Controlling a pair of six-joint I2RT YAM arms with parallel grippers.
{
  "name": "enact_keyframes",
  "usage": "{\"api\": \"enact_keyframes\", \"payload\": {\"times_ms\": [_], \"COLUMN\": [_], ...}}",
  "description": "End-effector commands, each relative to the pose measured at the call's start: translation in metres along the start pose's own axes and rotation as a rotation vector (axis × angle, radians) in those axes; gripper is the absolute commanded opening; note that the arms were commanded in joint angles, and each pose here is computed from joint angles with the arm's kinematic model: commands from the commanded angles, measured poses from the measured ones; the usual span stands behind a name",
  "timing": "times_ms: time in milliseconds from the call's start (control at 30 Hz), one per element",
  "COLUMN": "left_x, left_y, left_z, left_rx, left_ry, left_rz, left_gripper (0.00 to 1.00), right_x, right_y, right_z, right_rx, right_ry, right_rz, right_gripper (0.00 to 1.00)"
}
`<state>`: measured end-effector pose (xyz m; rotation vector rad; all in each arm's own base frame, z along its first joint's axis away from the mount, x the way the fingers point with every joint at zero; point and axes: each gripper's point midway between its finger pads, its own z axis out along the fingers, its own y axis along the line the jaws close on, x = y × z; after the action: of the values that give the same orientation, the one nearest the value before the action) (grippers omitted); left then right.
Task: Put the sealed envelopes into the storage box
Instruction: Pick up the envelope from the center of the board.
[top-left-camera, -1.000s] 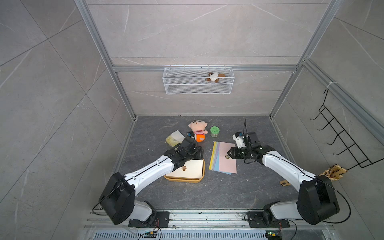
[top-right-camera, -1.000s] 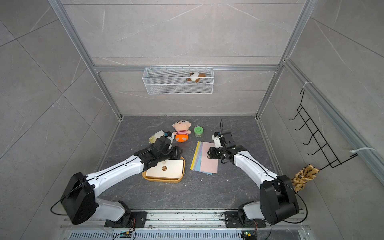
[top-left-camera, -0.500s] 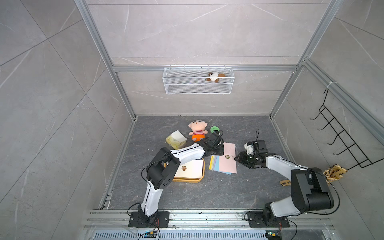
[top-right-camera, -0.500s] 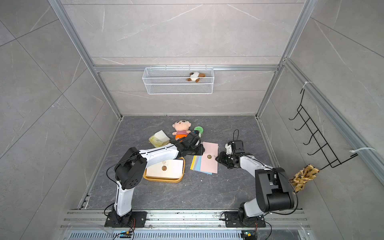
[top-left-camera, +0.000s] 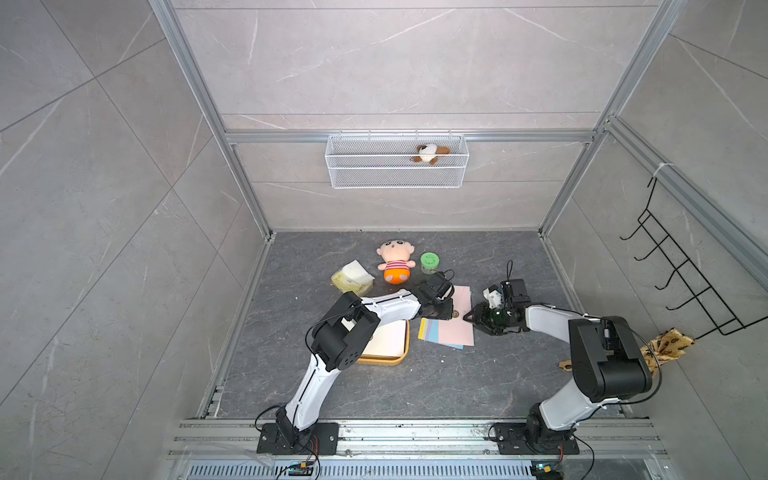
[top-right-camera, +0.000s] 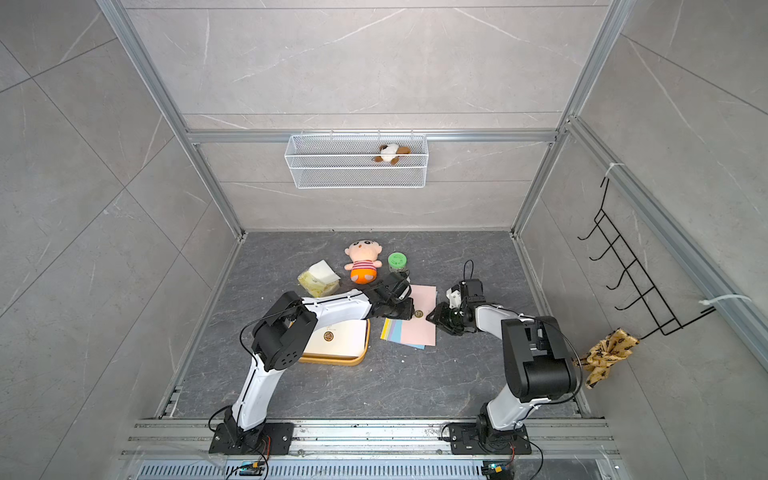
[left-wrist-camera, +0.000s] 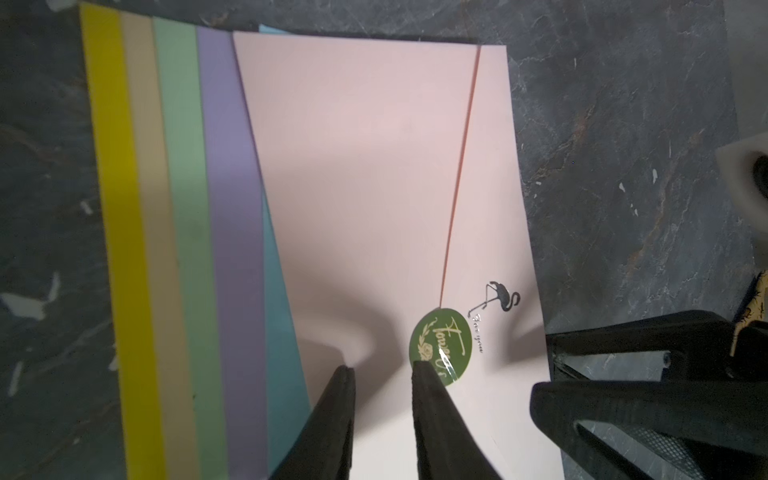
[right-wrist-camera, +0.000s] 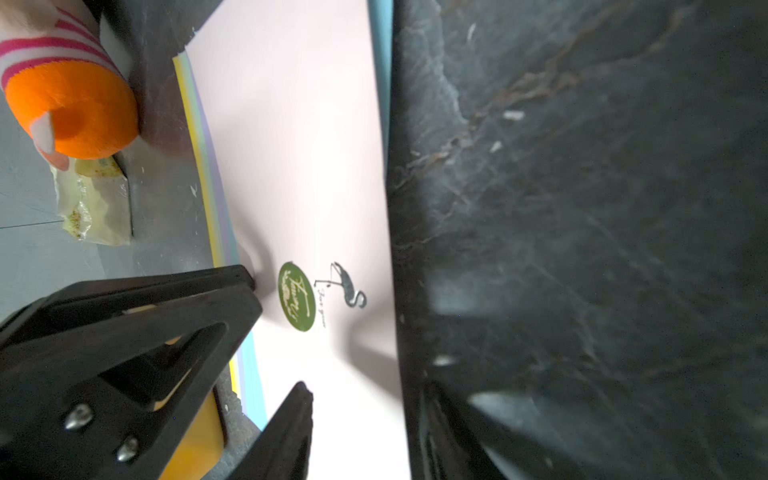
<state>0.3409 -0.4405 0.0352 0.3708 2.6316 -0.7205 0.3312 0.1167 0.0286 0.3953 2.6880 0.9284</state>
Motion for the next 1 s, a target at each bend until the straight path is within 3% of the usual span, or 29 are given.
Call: {"api": "enact_keyframes", "payload": {"times_ms": [0,367,733,867,967], "left_x": [0.003,0.004,0.003,-0.002,-0.016], "left_y": [0.000,0.002,-0.001,-0.005,-0.015], "left_z": [0.002,0.003,-0.004,-0.012,-0.025], "left_rx": [0.002,0.002,0.022,0.037,0.062], "left_ry": [0.016,0.011,-0.010,-0.036,-0.077], "left_rz": [0.007,0.001,-0.002,0.001,-0.002], "left_gripper": [0.29,0.29,0.29,0.30,0.40], "right_x": [-0.003,-0.012,-0.008,-0.009,-0.012], "right_y": [0.007,0.048,0.042,0.048,0.063], "right_z": [-0.001,-0.029,-0.014,-0.018,-0.033], "right_rx": [-0.032,-0.154,-0.161,-0.169,-0.186], "right_ry": [0.000,-0.033,0.016,0.019,-0.003], "right_rz": [0.018,-0.005,0.015,-0.004,-0.061], "right_gripper": [0.45,0.35,0.20,0.10,0.03]}}
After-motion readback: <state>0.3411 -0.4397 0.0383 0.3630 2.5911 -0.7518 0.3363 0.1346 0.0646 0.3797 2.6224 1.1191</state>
